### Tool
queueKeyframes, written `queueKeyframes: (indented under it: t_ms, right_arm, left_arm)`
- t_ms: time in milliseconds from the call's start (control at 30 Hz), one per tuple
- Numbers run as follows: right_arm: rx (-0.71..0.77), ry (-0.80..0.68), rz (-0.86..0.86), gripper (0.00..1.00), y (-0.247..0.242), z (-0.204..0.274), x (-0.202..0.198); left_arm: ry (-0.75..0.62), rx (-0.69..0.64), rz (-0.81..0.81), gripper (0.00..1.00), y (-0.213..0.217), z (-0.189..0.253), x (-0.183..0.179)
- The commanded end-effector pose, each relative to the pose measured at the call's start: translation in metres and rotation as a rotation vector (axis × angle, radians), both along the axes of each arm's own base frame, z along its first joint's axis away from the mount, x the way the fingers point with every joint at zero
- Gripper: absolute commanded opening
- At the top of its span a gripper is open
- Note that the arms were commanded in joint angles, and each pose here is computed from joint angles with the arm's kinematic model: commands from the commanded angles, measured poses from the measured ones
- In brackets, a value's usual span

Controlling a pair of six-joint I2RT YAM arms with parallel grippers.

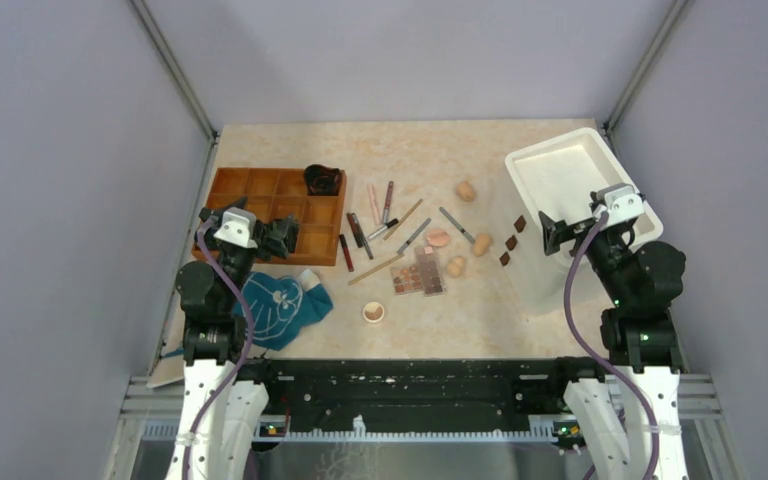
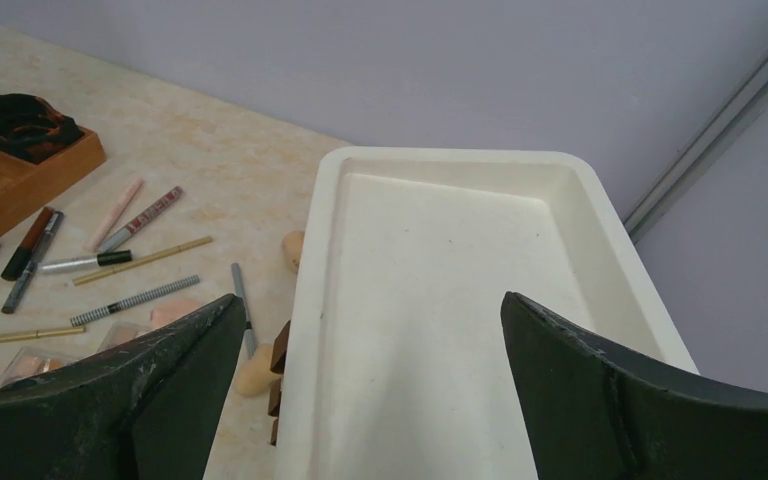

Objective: Organize the makeup
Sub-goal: Move the storage box to the center of the board.

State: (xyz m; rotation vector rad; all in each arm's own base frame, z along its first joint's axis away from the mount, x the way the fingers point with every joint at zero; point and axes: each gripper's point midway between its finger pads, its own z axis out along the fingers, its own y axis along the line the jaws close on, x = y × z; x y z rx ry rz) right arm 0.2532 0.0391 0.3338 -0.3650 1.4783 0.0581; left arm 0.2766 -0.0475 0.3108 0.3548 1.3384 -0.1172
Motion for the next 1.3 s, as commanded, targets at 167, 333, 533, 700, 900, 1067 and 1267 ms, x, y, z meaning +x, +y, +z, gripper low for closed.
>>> queueKeyframes:
  t_ms: [167, 333, 533, 700, 900, 1067, 1267]
  right_arm:
    - [-0.017, -0.043, -0.029, 0.99, -0.006, 0.010, -0.002]
    - [-0.012, -0.044, -0.042, 0.99, -0.008, 0.013, -0.002]
    - [-0.074, -0.030, -0.033, 0.99, -0.009, 0.021, -0.006]
    - [-0.153, 0.029, -0.038, 0.99, -0.013, 0.028, -0.012]
    - [-0.184, 0.209, 0.063, 0.99, 0.000, 0.013, -0.020]
    - [-0.187, 0.324, 0.118, 0.96, 0.006, -0.006, -0.017]
    - [-0.181, 0.432, 0.170, 0.90, 0.012, -0.033, -0.011]
  left_arm:
    - [-0.055, 0.018, -0.013, 0.99, -0.001, 0.014, -0.003]
    - [-0.049, 0.017, -0.013, 0.99, -0.001, 0.012, -0.003]
    - [-0.036, 0.022, -0.040, 0.99, -0.005, 0.009, -0.001]
    - [0.029, 0.070, -0.143, 0.99, -0.021, 0.002, -0.004]
    - [0.127, 0.081, -0.187, 0.99, -0.026, -0.010, 0.004]
    - [0.141, 0.084, -0.211, 0.99, -0.029, -0.015, 0.004]
    - [0.131, 0.082, -0.229, 0.99, -0.032, -0.017, 0.002]
